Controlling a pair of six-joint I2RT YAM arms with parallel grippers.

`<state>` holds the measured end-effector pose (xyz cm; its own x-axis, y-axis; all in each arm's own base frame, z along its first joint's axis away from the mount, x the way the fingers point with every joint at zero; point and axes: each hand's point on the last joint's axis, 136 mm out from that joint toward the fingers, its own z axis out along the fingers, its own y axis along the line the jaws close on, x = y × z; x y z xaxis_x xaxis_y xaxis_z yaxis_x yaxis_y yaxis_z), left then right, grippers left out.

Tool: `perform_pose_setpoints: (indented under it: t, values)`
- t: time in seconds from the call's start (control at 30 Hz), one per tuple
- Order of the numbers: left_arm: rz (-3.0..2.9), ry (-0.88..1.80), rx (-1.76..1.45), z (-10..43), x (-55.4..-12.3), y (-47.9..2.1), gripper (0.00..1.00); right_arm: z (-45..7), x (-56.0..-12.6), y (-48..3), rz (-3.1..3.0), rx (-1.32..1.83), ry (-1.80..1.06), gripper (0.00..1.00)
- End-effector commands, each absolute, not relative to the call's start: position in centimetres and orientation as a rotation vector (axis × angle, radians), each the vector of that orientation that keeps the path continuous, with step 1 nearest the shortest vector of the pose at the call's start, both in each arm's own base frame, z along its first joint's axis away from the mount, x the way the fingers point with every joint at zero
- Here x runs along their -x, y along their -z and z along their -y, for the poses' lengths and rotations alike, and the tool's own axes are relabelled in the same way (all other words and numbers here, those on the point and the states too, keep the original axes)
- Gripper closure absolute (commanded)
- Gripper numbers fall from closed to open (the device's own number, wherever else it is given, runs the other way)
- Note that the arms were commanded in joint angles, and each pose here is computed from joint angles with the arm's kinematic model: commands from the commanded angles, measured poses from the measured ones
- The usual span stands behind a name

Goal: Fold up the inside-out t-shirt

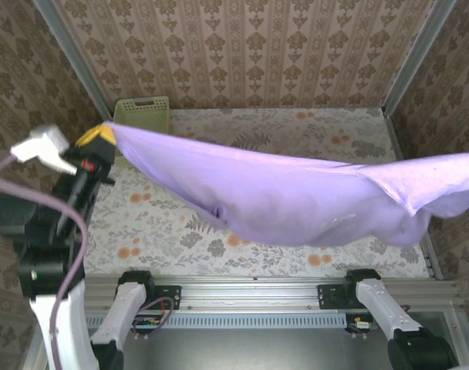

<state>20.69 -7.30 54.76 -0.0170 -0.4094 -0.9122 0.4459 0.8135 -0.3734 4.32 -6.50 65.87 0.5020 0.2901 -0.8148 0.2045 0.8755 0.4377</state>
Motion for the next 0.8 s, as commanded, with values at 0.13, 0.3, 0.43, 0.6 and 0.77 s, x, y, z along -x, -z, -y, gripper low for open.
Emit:
perform_pose_setpoints:
  t: [0.13, 0.3, 0.43, 0.6, 0.77]
  values:
    - [-2.150, 0.713, 0.164, 8.8, -36.4, -36.4, 1.00, 7.7, -21.1, -59.7, -1.407, -0.563, 0.123, 1.00]
    - [-2.205, 0.624, 0.190, 8.0, -39.0, -33.7, 1.00, 8.1, -25.5, -56.8, -1.472, -0.562, 0.179, 1.00]
    - [-2.123, 0.671, 0.136, 8.8, -40.6, -37.3, 1.00, 7.6, -29.1, -56.5, -1.503, -0.525, 0.160, 1.00]
    - [-1.878, 0.648, 0.089, 7.9, -40.3, -46.3, 1.00, 7.7, -30.2, -61.4, -1.419, -0.514, 0.142, 1.00]
    - [-1.644, 0.630, 0.023, 7.3, -36.9, -53.7, 1.00, 7.4, -28.2, -65.5, -1.322, -0.497, 0.111, 1.00]
